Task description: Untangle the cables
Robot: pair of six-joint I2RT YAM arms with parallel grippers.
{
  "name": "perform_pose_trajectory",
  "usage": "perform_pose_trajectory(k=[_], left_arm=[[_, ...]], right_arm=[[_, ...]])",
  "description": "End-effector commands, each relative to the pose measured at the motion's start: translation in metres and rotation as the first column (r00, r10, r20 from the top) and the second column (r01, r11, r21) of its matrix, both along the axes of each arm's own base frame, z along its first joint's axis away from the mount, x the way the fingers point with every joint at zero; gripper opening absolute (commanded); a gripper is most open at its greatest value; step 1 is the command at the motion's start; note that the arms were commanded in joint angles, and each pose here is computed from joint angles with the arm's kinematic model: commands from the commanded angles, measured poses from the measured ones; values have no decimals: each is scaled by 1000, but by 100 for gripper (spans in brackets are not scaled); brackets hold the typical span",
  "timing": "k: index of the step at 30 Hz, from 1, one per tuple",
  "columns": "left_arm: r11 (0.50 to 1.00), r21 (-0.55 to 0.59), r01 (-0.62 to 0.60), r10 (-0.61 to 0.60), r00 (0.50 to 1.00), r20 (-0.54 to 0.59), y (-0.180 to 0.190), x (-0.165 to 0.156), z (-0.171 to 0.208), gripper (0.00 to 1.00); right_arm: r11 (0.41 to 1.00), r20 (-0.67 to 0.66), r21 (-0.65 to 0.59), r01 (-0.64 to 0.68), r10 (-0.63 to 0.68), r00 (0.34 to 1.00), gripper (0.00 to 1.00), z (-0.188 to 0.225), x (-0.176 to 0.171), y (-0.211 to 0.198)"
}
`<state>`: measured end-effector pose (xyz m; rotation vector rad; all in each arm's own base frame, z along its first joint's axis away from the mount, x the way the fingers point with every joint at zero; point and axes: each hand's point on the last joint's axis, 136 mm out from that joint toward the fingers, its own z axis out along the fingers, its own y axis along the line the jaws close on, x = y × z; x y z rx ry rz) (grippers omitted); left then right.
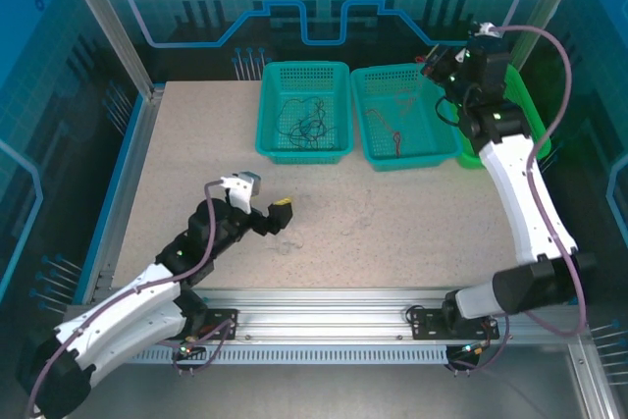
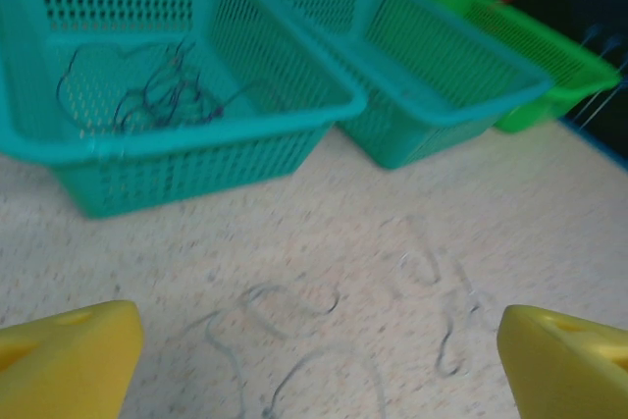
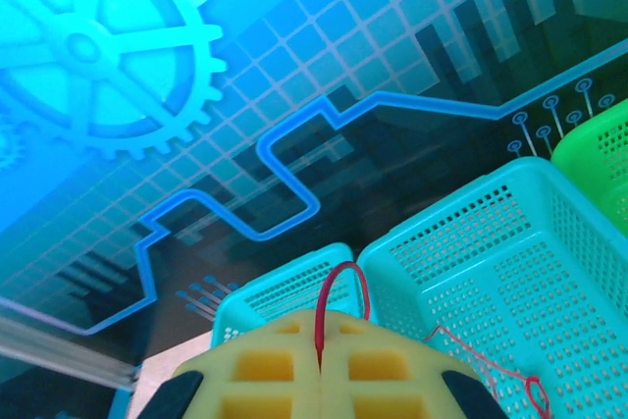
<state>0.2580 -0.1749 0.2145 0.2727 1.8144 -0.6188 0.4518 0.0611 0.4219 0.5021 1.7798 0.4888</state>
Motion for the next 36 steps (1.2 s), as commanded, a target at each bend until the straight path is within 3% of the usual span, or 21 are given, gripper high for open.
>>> perform_pose_trajectory(k=[1, 5, 8, 10, 13, 16, 20, 25, 31, 36], left_arm=[[1000, 17, 24, -24, 999, -25, 2, -9, 2, 98], [1000, 7, 24, -23, 999, -32, 2, -10, 4, 99], [1000, -6, 25, -25, 998, -54, 2, -11, 6, 99], [999, -16, 32, -33, 997, -68, 0, -12, 10, 99], [997, -23, 71, -72, 995, -62, -5, -16, 16, 99], [996, -15, 85, -86, 995, -54, -8, -15, 19, 99], [994, -7, 114, -114, 993, -42, -14, -13, 20, 99], [977, -42, 207, -207, 978, 5, -32, -15, 29, 99], [970, -42, 241, -241, 970, 6, -43, -10, 29, 99], [965, -46, 259, -260, 965, -11, -48, -9, 28, 99]], right_arm=[[997, 26, -57, 43, -41, 999, 0, 10, 21, 4], [993, -81, -106, 49, -58, 995, 0, -32, 48, 16], [990, -202, -121, 78, -102, 974, 10, -77, 56, 15], [990, -276, -124, 69, -101, 956, 22, -106, 58, 18], [993, -358, -119, 12, -54, 932, 48, -131, 53, 27], [991, -371, -130, -12, -37, 928, 56, -131, 39, 26], [989, -334, -114, -92, 49, 941, 56, -115, 8, 32], [942, -346, -156, -298, 231, 910, 55, -124, -60, 64], [887, -492, -171, -428, 300, 817, 54, -205, -136, 101], [852, -656, -156, -499, 288, 697, 54, -280, -171, 121]])
